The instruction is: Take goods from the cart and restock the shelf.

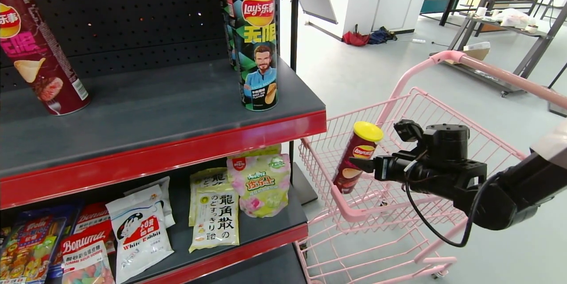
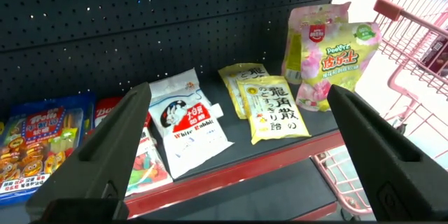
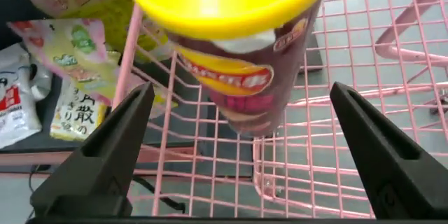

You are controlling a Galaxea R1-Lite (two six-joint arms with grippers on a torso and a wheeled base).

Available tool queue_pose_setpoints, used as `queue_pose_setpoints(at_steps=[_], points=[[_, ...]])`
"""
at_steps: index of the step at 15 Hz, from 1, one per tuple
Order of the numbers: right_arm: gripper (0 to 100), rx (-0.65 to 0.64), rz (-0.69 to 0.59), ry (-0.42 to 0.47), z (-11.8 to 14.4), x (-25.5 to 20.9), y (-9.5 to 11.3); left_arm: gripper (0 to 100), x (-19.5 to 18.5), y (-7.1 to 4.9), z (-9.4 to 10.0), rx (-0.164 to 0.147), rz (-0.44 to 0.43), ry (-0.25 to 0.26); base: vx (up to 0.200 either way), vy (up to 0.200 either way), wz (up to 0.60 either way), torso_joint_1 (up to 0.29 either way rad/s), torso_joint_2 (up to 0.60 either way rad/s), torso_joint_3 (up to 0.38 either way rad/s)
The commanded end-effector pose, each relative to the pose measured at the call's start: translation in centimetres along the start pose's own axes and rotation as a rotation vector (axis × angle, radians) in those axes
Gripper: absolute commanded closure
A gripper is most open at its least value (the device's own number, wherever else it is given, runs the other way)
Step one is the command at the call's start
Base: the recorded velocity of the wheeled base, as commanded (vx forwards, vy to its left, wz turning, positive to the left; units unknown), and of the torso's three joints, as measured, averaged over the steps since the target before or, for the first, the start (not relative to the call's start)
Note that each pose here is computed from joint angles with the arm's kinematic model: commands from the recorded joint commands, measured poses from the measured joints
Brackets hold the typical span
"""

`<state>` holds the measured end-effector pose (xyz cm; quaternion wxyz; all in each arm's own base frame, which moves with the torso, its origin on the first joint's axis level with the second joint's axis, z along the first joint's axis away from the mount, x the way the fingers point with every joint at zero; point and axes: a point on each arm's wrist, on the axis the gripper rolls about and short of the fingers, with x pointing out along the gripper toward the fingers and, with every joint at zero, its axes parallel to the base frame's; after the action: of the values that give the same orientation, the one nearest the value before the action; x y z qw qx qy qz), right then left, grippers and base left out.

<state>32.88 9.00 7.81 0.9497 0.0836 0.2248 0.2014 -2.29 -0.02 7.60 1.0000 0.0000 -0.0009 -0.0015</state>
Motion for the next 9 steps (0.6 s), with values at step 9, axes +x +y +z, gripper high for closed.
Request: queue_pose_setpoints(at_steps=[9], points=[[0, -0.008, -0.029, -0.049, -0.5, 5.4, -1.5, 0, 0.0, 0.0, 0.0, 0.0, 0.0, 0.002, 0.0, 0.0, 0.0, 0.0, 0.0, 0.0]])
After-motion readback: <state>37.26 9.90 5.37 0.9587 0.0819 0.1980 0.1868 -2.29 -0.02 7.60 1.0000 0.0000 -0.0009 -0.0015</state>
